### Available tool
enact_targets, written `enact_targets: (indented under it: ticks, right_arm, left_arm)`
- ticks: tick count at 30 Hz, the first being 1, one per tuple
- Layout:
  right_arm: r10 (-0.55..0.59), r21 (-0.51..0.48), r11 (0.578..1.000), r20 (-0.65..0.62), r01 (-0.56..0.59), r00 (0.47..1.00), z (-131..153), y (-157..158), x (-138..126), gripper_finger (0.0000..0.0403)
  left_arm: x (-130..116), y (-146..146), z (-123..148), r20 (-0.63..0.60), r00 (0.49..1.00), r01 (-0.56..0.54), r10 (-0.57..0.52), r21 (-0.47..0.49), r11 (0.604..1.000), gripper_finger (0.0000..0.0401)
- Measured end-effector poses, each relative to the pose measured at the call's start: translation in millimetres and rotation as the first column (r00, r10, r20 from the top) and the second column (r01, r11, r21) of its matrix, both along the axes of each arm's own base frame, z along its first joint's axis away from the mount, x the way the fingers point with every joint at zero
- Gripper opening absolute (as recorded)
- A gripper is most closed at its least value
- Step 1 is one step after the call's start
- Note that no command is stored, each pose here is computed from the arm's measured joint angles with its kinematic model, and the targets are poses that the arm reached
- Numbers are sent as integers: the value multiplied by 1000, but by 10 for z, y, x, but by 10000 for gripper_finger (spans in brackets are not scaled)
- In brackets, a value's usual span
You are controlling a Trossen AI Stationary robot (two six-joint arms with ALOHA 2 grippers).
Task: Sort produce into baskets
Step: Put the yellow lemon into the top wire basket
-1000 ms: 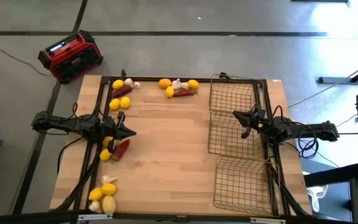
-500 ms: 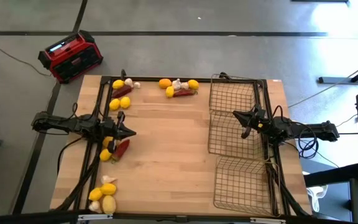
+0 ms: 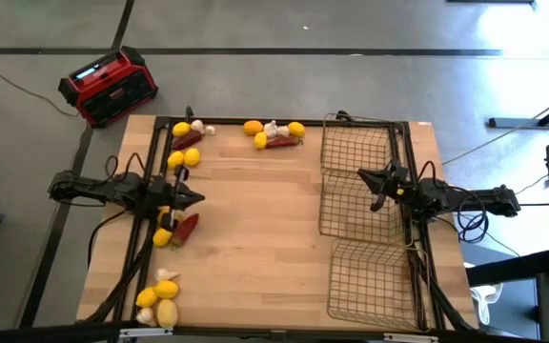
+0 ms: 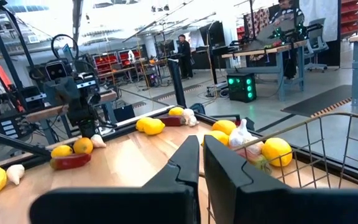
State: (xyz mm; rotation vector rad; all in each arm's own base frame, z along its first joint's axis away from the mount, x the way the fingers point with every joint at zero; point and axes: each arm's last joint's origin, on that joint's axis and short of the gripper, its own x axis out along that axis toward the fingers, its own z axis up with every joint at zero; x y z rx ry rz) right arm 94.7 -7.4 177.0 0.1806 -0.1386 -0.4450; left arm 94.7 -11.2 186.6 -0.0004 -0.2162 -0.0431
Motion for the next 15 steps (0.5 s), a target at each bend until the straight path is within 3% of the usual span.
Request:
enact_targets:
  ticks: [11, 15]
  right_arm:
    - [-84, -44, 996, -55, 81, 995, -30, -20, -8, 26]
    - [-92, -44, 995, -57, 90, 994, -31, -22, -9, 26]
  left_arm:
    - [0, 9, 3, 2, 1000, -31, 31, -3, 1000, 4]
    - [2, 37, -11, -17, 993, -118, 117, -58, 991, 4]
